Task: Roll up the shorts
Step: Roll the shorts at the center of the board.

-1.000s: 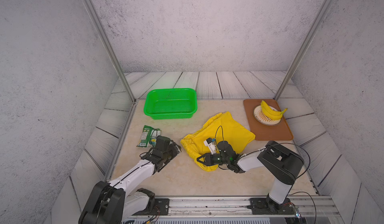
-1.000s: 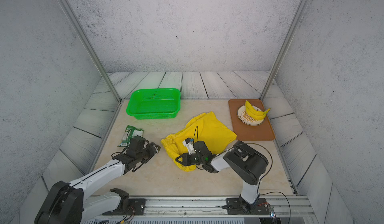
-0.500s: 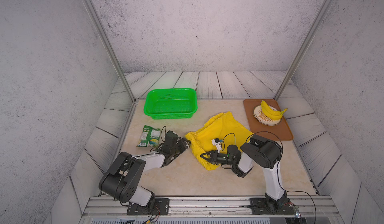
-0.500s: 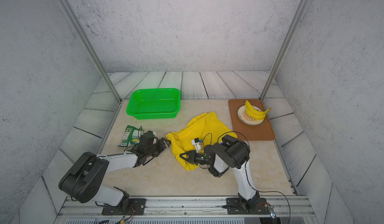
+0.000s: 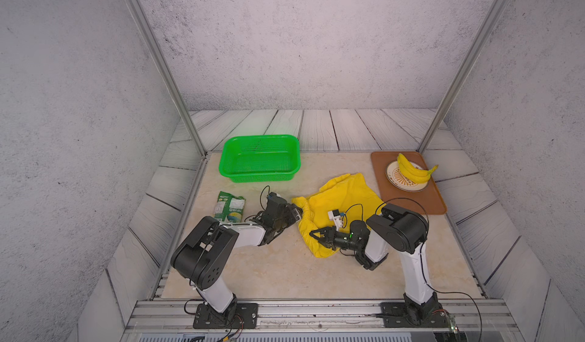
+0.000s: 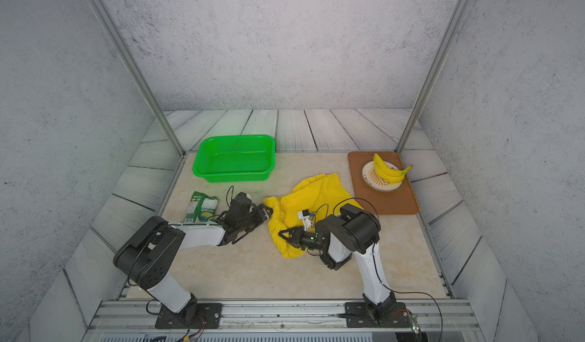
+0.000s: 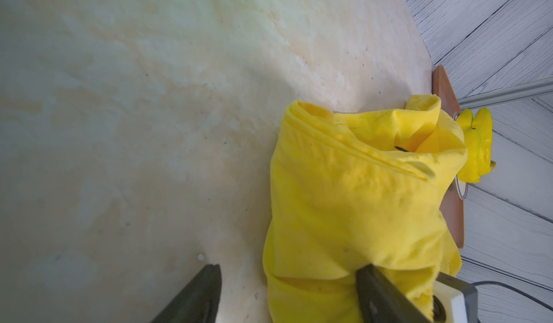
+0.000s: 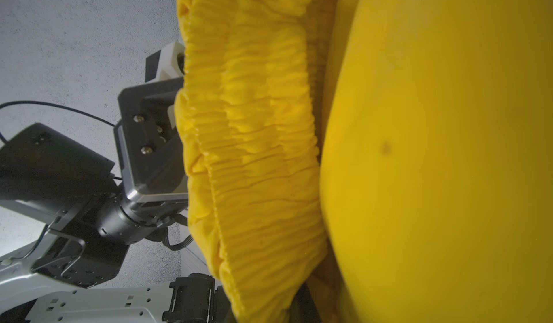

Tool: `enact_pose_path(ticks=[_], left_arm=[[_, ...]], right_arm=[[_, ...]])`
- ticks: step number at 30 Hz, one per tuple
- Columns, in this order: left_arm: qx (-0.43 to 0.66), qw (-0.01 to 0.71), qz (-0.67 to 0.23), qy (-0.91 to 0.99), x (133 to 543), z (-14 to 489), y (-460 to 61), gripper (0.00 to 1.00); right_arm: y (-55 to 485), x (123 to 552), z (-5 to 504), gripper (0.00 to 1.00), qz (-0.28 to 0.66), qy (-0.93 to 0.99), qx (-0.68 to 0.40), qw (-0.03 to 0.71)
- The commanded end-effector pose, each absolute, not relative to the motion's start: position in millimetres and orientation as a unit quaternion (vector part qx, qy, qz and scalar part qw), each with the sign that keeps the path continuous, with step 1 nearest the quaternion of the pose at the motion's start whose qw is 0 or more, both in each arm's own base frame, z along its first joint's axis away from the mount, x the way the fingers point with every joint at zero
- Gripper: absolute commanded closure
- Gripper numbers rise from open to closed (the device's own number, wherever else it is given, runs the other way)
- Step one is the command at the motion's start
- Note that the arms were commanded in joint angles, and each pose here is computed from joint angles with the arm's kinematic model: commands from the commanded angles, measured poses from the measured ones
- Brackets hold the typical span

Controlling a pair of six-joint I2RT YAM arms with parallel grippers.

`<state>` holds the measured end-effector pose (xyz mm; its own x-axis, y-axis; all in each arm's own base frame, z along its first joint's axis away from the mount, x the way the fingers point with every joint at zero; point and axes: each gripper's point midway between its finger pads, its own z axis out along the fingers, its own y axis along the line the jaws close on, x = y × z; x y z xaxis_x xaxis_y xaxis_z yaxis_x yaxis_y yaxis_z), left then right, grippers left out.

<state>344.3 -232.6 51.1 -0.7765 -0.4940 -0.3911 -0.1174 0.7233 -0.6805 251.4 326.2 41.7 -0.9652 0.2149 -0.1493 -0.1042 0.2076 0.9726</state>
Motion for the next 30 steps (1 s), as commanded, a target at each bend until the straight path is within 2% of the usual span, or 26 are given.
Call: enact_pose_path(ticks=[1, 6, 11, 19, 27, 30], left_arm=[[-0.168, 0.317, -0.344, 0.868, 341, 71, -231, 0.23], [-0.160, 0.358, -0.330, 0.859, 333, 95, -213, 0.22], [-0.117, 0.347, -0.335, 0.868, 337, 96, -228, 0.18], [-0.087, 0.277, -0.289, 0.912, 348, 44, -255, 0.18], [-0.064, 0.228, -0.167, 0.957, 346, 11, -255, 0.20], [-0.071, 0.213, -0.147, 0.963, 343, -2, -250, 0.22]], right_arm=[[303, 228, -21, 1.00, 0.543, 0.833, 0.103, 0.044], [304, 231, -13, 1.00, 0.548, 0.828, 0.104, 0.049], [304, 232, -12, 1.00, 0.547, 0.830, 0.101, 0.049], [300, 233, -15, 0.99, 0.536, 0.836, 0.103, 0.049], [284, 227, -16, 0.70, 0.484, 0.870, 0.087, 0.046], [269, 226, -8, 0.64, 0.423, 0.902, 0.063, 0.062]])
